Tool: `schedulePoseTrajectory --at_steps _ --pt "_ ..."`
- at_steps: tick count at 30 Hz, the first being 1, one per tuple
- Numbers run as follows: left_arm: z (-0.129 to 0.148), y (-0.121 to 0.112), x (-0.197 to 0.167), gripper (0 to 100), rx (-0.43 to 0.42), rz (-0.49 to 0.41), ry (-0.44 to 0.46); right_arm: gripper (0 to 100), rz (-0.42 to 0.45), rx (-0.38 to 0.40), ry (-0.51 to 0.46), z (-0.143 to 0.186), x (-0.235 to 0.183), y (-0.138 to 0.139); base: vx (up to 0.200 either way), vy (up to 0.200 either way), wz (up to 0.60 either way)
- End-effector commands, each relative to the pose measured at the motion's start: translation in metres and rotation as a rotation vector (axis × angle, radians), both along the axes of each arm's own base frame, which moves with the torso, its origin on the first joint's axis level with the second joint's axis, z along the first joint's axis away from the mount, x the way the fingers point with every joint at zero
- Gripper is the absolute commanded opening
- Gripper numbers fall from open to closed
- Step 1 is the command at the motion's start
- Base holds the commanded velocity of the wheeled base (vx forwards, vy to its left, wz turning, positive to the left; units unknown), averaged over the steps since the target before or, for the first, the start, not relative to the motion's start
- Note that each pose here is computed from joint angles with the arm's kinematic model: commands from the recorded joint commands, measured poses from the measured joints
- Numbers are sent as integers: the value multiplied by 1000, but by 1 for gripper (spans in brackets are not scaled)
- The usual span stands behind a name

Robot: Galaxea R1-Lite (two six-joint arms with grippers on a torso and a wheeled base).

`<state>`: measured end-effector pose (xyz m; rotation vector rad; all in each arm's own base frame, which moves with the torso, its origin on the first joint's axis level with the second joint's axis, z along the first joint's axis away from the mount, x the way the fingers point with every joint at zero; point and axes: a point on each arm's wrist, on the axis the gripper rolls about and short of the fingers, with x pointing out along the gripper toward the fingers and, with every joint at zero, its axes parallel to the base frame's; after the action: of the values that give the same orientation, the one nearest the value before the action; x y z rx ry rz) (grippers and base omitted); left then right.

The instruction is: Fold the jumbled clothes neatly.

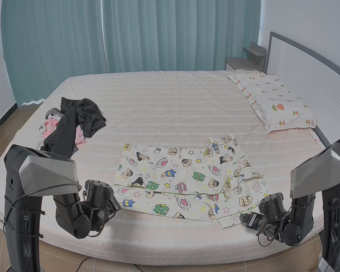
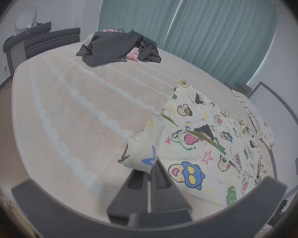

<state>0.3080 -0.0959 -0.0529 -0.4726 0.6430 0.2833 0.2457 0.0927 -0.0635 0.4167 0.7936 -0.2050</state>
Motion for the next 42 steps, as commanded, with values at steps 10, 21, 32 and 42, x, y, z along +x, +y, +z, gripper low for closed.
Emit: schedulePoseTrajectory --at_steps 10,21,32,42 --pt "-4 1 0 0 4 3 11 100 -55 43 -36 2 11 -3 0 0 0" --pt "-5 1 -1 0 4 2 15 100 -62 54 -55 1 17 -1 0 0 0" --pt "-7 1 -1 0 12 -3 21 100 -64 55 -61 1 20 0 0 0 0" --pt "-6 1 -1 0 21 -13 20 100 -82 37 -74 -1 24 1 0 0 0"
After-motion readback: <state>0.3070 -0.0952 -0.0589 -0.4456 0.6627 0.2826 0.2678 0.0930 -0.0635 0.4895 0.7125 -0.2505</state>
